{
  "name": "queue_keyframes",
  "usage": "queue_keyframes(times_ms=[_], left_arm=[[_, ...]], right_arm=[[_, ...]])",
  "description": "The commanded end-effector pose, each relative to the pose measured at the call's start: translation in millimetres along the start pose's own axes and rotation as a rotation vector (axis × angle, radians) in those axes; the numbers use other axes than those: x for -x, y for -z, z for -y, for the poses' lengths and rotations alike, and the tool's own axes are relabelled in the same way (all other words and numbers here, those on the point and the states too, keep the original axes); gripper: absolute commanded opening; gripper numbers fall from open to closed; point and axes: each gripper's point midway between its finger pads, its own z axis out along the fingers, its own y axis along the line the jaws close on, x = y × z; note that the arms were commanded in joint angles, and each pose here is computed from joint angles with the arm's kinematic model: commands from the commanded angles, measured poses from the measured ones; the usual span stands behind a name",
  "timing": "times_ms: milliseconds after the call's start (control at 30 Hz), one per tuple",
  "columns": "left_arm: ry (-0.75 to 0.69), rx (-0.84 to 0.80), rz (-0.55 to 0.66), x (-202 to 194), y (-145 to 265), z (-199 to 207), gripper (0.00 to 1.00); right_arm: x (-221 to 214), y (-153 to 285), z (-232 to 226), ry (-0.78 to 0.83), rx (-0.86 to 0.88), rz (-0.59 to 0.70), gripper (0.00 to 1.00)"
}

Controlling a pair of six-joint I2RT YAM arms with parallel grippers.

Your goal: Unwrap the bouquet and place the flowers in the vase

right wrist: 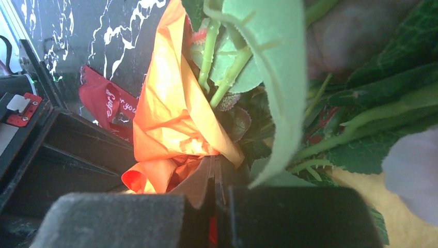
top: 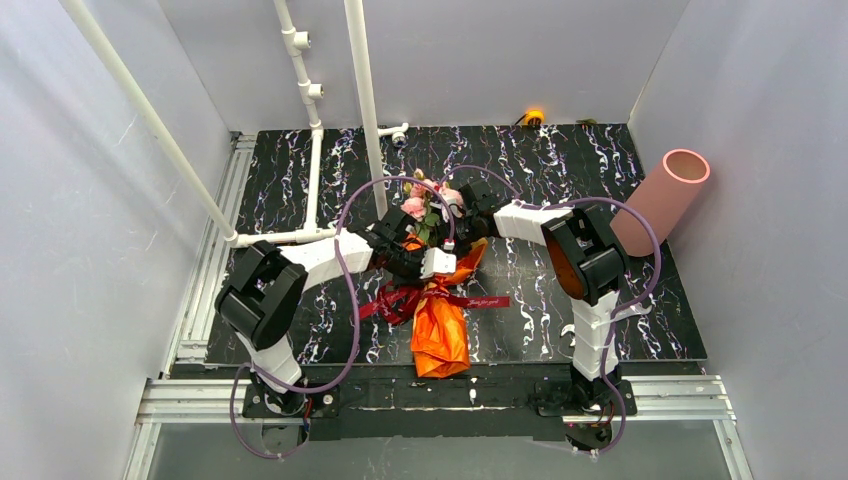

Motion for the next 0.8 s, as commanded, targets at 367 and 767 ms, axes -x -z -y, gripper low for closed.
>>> queue_keyframes(times_ms=[367,767], left_arm=[[-0.017,0.164,0.279,111.3,79.1,-30.7,0.0],[0.012,0.165,0.219,85.0,80.9,-23.2,0.0]], right_arm=[[-64.5,-9.4,80.3,-0.057,-0.299,-0.184,0.01],[-64.8,-7.6,77.6,-0.054,-0.292,-0.186,0.01]])
